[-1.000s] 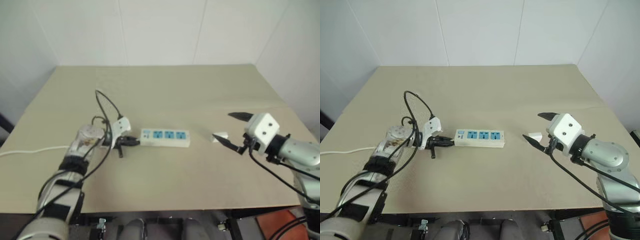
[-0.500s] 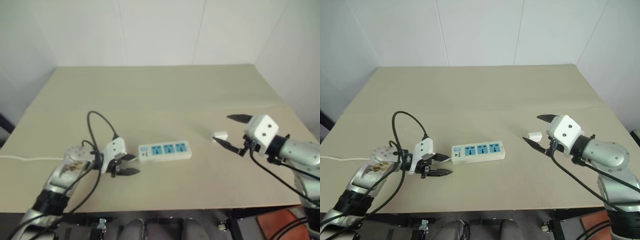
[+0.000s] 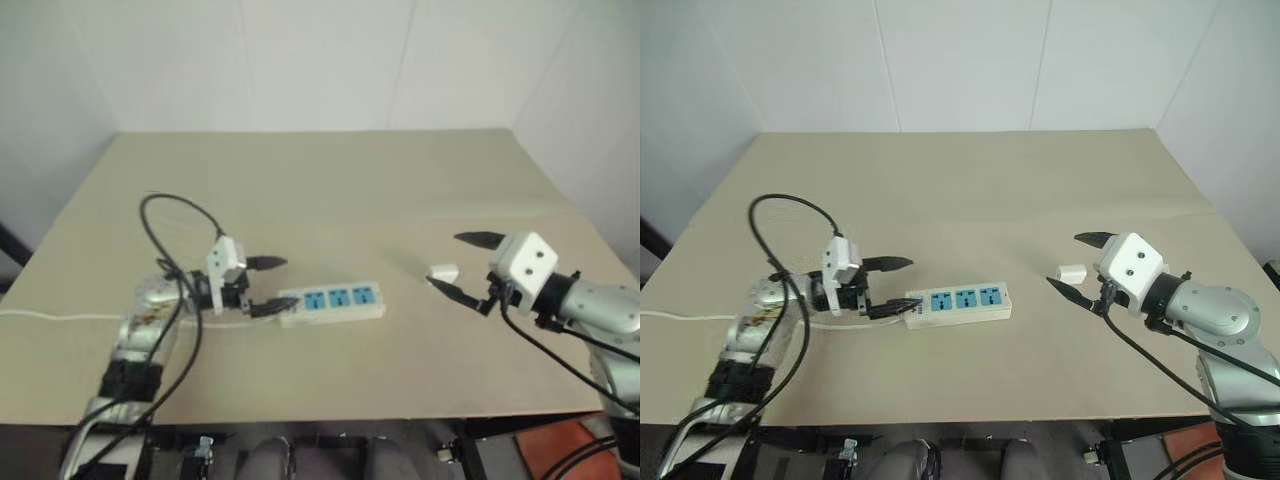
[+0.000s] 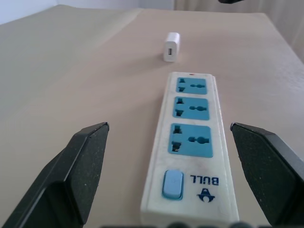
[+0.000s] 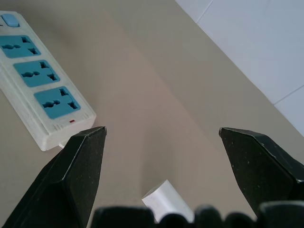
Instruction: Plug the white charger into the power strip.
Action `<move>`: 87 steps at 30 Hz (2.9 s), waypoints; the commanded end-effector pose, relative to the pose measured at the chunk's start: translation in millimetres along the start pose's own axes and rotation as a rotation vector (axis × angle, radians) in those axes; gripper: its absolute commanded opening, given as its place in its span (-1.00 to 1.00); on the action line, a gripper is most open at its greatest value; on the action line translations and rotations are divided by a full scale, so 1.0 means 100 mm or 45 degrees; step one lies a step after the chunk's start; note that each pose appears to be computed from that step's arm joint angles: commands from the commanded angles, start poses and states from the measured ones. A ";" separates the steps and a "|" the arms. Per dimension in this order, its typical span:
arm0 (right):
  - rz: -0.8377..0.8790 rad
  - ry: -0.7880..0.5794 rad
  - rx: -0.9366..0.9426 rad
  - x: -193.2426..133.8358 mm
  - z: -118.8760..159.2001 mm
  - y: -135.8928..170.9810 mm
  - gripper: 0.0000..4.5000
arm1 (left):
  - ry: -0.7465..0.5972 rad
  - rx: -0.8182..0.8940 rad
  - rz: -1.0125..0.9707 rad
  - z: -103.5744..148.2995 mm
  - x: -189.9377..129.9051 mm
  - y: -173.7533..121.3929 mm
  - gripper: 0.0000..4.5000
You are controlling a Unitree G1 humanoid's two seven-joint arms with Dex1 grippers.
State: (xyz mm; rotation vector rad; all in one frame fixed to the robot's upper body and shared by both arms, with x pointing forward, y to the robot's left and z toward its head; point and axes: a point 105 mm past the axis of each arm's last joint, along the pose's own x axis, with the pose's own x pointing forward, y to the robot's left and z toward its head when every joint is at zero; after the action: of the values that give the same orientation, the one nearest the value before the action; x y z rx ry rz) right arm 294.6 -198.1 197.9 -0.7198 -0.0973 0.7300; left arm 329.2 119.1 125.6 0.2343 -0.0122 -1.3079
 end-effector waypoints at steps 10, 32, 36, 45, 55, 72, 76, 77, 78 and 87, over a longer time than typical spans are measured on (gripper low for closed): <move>-0.035 -0.047 -0.032 -0.08 0.14 -0.04 1.00 | 0.029 0.032 -0.246 -0.19 0.15 -0.02 0.99; 0.015 -0.059 -0.021 -0.05 0.16 -0.02 1.00 | 0.076 -0.023 -0.190 -0.43 0.02 -0.12 0.99; 0.027 -0.060 -0.024 -0.04 0.16 -0.02 1.00 | 0.077 -0.027 -0.175 -0.43 -0.02 -0.13 0.99; 0.059 -0.073 -0.034 0.00 0.19 -0.03 1.00 | 0.078 -0.045 -0.151 -0.52 0.04 -0.19 0.99; 0.069 -0.072 -0.059 -0.01 0.22 -0.09 1.00 | 0.123 -0.026 -0.178 -0.67 0.07 -0.29 0.45; 0.461 0.270 -0.172 0.11 -0.20 -0.56 1.00 | 0.149 -0.063 -0.254 -0.58 0.15 -0.39 0.45; 0.595 0.393 -0.182 0.28 -0.29 -0.64 1.00 | 0.162 -0.066 -0.249 -0.60 0.17 -0.41 0.45; 0.630 0.438 -0.186 0.32 -0.32 -0.65 1.00 | 0.163 -0.067 -0.248 -0.60 0.17 -0.41 0.45; 0.681 0.479 -0.193 0.36 -0.35 -0.63 1.00 | 0.167 -0.068 -0.249 -0.61 0.16 -0.42 0.45; 0.904 0.795 -0.243 0.70 -0.59 -0.49 1.00 | 0.189 -0.056 -0.203 -0.63 0.15 -0.41 0.45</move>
State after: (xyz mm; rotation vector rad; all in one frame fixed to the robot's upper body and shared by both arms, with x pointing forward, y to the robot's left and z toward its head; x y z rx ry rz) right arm 389.9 -210.5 166.3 -1.0989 0.6881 1.1647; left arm 311.2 108.2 77.8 0.2948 0.0560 -1.4289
